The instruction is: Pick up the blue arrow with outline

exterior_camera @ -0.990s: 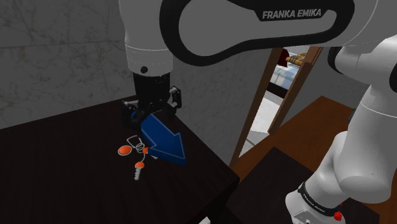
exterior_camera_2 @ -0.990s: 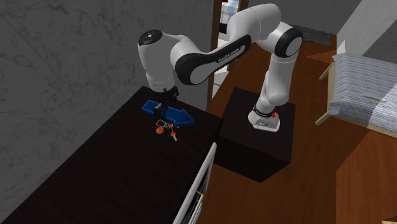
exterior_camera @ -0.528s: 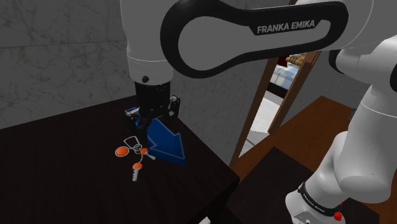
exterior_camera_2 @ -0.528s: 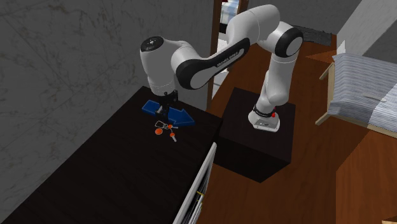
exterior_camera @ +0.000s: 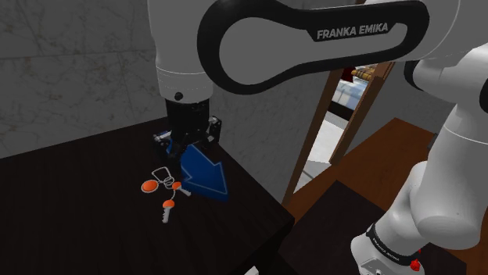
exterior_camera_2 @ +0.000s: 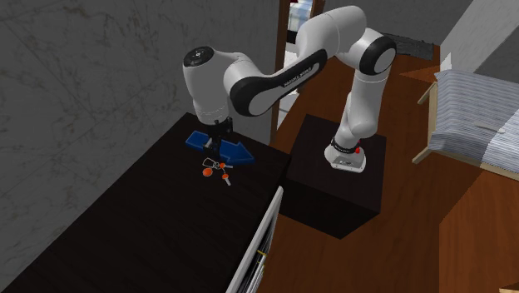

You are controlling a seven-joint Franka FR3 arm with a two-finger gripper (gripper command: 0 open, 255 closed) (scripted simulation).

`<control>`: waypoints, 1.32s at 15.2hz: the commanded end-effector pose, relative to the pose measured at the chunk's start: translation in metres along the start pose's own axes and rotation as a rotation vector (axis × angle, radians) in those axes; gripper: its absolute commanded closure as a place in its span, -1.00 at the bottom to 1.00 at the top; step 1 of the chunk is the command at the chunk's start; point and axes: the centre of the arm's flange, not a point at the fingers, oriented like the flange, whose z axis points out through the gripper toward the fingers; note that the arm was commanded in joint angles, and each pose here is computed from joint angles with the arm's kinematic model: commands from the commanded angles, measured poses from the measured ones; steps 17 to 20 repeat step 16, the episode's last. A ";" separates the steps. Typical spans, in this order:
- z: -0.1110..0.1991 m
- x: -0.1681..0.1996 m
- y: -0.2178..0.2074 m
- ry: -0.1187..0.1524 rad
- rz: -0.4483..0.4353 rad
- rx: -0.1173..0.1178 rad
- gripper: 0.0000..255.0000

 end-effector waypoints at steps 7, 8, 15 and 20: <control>-0.040 -0.001 -0.001 0.000 0.000 0.000 1.00; -0.045 -0.001 -0.001 0.000 0.000 0.000 1.00; -0.078 -0.001 -0.001 0.000 0.000 0.000 1.00; -0.078 -0.001 -0.001 0.000 0.000 0.000 1.00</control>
